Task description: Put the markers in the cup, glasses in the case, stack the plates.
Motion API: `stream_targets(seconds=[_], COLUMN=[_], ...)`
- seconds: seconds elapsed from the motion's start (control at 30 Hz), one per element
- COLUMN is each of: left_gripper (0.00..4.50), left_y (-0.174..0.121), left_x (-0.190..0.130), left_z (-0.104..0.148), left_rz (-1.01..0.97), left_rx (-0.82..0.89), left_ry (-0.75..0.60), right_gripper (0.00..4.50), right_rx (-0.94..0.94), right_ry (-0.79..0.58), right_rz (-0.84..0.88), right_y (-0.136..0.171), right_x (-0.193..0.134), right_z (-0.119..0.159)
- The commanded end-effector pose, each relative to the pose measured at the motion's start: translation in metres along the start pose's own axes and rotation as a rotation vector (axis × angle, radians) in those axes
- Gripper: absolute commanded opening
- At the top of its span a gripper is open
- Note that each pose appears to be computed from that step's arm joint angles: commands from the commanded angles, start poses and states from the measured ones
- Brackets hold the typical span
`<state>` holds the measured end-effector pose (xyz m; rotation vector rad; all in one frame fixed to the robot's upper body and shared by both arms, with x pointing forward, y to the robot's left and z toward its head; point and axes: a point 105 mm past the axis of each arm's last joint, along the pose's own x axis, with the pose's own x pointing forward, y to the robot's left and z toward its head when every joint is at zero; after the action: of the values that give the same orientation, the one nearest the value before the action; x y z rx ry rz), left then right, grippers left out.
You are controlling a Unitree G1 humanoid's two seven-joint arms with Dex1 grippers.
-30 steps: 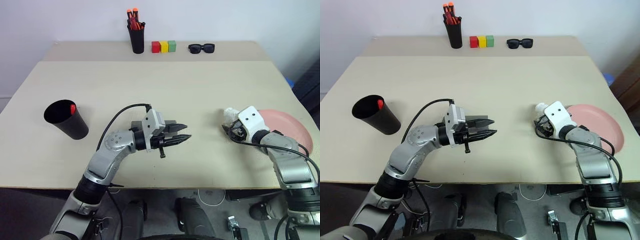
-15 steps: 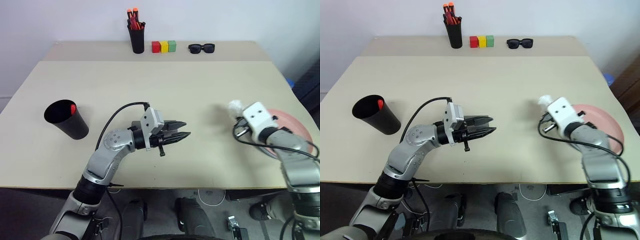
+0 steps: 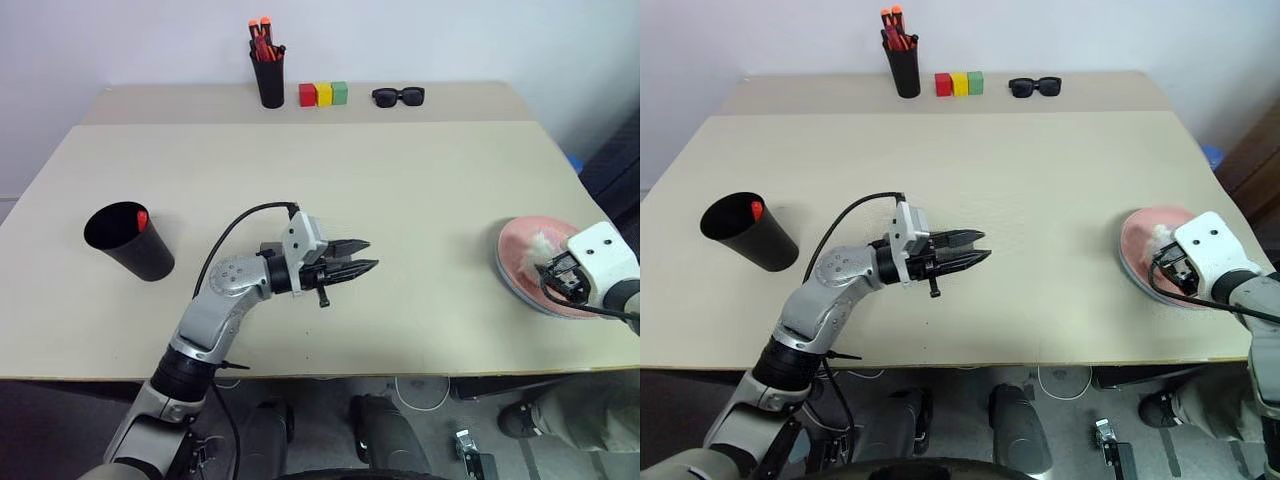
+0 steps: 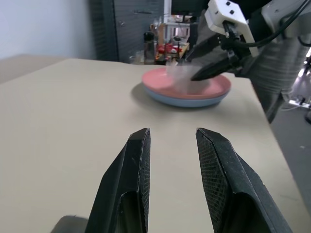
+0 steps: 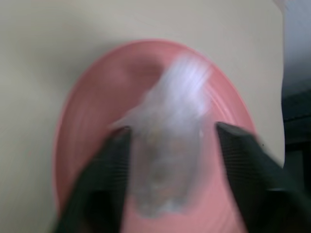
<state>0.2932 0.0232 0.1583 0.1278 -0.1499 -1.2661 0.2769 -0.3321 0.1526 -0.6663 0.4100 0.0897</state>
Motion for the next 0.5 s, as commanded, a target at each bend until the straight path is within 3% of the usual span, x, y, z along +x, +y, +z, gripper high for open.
stream_targets(seconds=[0.03, 0.23, 0.37, 0.5], left_gripper=[1.48, 1.48, 1.48, 1.48], left_y=[0.011, 0.036, 0.054, 0.053], left_x=[-0.012, -0.045, -0.084, -0.119], left_z=[0.008, 0.008, 0.004, 0.001], left_rz=[0.064, 0.255, 0.452, 0.569], left_rx=[0.049, 0.073, 0.079, 0.094], left_ry=[-0.010, 0.020, 0.056, 0.110], right_gripper=[4.45, 4.45, 4.45, 4.45], right_rx=[-0.053, -0.071, 0.014, 0.071], right_ry=[-0.076, -0.248, -0.430, -0.529], right_rz=[0.021, 0.103, 0.248, 0.425], right_y=[0.000, 0.006, 0.030, 0.060], right_x=[-0.002, -0.003, -0.004, -0.003], right_z=[0.022, 0.055, 0.089, 0.106])
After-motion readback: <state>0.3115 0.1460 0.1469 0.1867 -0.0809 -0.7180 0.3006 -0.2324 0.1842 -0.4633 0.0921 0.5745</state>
